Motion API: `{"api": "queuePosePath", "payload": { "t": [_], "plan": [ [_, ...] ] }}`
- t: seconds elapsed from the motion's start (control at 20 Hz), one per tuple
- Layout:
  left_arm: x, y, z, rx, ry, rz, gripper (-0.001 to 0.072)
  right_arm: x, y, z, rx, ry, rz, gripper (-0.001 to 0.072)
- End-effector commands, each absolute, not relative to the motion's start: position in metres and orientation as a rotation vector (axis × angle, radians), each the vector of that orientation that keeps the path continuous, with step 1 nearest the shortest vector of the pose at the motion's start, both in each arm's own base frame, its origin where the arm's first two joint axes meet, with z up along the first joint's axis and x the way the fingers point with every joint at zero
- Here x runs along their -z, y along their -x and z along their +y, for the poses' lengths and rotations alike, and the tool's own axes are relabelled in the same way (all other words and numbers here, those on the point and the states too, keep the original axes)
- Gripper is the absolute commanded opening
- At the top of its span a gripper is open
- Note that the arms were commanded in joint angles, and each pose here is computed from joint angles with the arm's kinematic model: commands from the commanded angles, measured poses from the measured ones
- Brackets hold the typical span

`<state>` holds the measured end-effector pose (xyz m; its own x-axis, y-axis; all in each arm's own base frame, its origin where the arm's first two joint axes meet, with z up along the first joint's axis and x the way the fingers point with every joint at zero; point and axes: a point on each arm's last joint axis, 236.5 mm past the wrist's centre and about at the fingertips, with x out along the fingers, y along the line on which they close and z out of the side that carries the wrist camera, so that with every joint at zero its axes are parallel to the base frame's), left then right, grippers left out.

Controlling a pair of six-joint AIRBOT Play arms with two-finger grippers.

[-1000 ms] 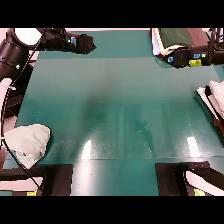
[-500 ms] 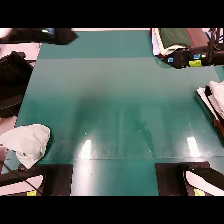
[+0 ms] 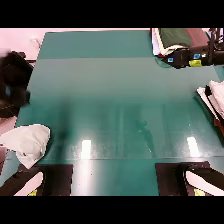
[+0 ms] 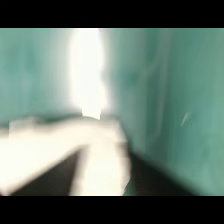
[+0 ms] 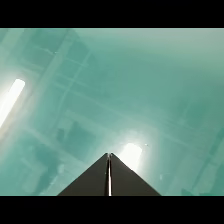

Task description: Fold the shirts.

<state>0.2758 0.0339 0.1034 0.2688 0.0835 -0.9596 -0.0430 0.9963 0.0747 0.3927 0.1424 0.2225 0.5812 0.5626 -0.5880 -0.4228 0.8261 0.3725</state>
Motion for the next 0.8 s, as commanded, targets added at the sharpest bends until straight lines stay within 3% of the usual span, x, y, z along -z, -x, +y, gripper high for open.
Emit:
{"api": "queuePosePath", "payload": {
  "t": [0.0,0.25,0.3,0.35,0.4,0.45,0.55,0.75],
  "plan": [
    [-0.019,-0.205,0.064,-0.238,-0.012,1.536,0.0653,-0.222,-0.393,0.142,-0.579,-0.2,0.756,0.0022],
    [0.045,-0.173,0.065,-0.25,-0.025,1.634,0.064,-0.222,-0.393,0.142,-0.58,-0.201,0.757,0.0022],
    [0.044,-0.174,0.065,-0.258,-0.019,1.631,0.0464,-0.222,-0.393,0.142,-0.58,-0.201,0.757,0.0022],
    [0.04,-0.179,0.066,-0.259,-0.018,1.613,0.0233,-0.222,-0.393,0.142,-0.58,-0.201,0.755,0.0022],
    [0.032,-0.187,0.067,-0.262,-0.017,1.587,0.0068,-0.223,-0.393,0.142,-0.58,-0.202,0.754,0.0022],
    [0.017,-0.2,0.068,-0.265,-0.016,1.54,0.0025,-0.224,-0.395,0.142,-0.577,-0.203,0.746,0.0022],
    [-0.033,-0.239,0.066,-0.252,0.015,1.382,0.0025,-0.232,-0.399,0.142,-0.572,-0.213,0.712,0.0022],
    [-0.202,-0.317,0.015,-0.036,0.142,0.895,0.0024,-0.283,-0.402,0.142,-0.578,-0.183,0.592,0.0022]
  ]
}}
